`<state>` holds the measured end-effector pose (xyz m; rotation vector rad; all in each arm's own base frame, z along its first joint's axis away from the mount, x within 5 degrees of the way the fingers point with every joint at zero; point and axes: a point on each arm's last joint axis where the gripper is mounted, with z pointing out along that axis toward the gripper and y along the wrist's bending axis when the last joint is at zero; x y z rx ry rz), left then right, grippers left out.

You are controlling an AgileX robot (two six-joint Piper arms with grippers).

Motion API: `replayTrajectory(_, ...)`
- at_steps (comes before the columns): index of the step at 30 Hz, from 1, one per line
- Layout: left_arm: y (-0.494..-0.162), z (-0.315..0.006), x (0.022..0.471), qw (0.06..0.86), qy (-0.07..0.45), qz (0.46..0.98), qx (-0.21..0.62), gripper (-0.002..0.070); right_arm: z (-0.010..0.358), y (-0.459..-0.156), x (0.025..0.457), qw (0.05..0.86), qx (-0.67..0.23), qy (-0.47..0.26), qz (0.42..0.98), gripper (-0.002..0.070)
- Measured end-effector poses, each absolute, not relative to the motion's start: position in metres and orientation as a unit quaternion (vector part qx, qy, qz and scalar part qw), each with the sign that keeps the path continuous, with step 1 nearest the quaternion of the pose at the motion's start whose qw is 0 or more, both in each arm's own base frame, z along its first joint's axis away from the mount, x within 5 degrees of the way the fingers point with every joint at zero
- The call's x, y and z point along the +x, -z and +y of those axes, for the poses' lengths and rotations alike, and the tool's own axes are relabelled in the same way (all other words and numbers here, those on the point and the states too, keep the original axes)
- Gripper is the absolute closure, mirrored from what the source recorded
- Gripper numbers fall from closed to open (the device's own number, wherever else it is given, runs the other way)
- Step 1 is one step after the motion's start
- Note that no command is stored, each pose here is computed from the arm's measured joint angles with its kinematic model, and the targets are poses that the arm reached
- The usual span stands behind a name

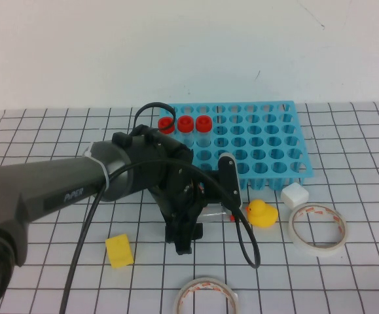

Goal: Place the test tubes

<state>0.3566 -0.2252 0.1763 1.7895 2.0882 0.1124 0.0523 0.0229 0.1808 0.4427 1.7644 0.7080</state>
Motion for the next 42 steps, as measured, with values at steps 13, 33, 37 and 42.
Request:
replayTrajectory(13,-0.174,-0.223,0.355,0.178,-0.031,0.776,0.604,0.0223,0.023,-0.181,0.052,0.560,0.188,-0.300,0.749,0.0678)
replayTrajectory(33,-0.167,-0.221,0.348,0.130,-0.013,0.798,0.588,0.0358,0.023,-0.181,0.052,0.560,0.188,-0.300,0.749,0.0678)
replayTrajectory(37,-0.166,-0.222,0.348,0.126,-0.011,0.800,0.587,0.0394,0.023,-0.181,0.052,0.560,0.187,-0.301,0.749,0.0678)
replayTrajectory(42,-0.166,-0.222,0.348,0.122,-0.008,0.800,0.587,0.0446,0.023,-0.181,0.052,0.559,0.187,-0.301,0.750,0.0678)
